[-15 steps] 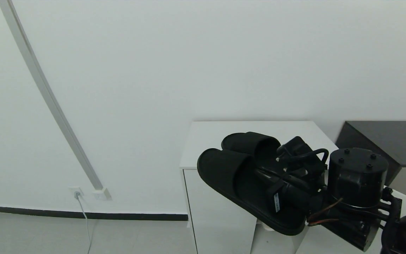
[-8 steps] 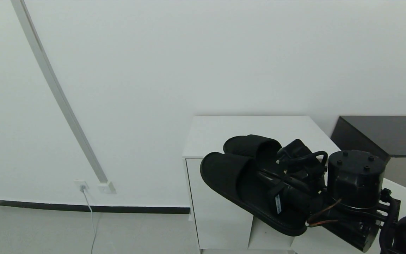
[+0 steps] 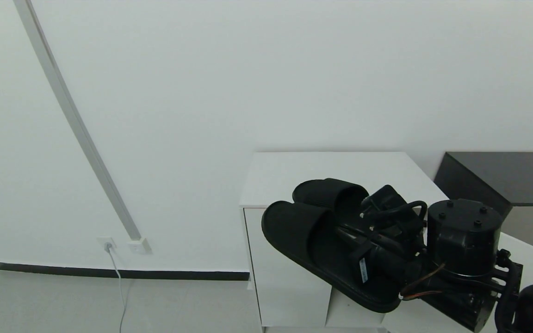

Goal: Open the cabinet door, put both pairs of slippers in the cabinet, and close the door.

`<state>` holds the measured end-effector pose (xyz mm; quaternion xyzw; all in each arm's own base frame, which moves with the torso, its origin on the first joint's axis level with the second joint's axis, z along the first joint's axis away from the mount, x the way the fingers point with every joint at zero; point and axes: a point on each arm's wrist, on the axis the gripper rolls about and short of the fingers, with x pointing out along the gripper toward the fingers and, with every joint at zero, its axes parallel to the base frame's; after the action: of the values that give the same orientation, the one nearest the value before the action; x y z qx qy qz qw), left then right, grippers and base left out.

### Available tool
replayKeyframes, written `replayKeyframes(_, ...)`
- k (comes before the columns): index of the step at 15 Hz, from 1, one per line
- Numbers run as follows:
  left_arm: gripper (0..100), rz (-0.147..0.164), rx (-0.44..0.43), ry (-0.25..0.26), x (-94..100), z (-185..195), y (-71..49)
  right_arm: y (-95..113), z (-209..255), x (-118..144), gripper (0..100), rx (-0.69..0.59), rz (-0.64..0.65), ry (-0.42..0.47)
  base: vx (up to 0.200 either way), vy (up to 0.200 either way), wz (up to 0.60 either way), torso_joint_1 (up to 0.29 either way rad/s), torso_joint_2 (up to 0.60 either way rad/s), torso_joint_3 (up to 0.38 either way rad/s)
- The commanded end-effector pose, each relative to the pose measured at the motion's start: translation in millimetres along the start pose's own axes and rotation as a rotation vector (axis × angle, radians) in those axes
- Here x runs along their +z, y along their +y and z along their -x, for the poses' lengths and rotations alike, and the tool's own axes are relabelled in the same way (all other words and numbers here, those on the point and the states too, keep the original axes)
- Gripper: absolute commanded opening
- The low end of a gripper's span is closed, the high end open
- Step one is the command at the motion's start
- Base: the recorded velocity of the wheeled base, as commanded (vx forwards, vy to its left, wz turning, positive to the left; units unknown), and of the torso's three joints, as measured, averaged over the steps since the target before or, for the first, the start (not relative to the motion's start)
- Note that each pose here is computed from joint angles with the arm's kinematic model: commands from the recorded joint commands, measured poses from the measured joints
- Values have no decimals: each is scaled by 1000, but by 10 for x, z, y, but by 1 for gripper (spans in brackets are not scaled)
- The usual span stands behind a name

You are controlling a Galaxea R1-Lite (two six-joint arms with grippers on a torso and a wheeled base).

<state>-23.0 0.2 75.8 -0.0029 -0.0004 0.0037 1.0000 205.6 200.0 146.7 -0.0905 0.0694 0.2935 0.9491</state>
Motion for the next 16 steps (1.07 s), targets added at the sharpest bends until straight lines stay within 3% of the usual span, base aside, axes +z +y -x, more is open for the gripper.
replayKeyframes(1, 0, 0, 0, 1, 0, -1, 0, 3, -11, -14, 0, 0, 1, 5, 0, -200, 0, 2, 7, -2)
replayKeyframes(16, 0, 3, 0, 1, 0, -1, 0, 5, 11, -70, 0, 4, 2, 26, 0, -200, 0, 3, 3, 3)
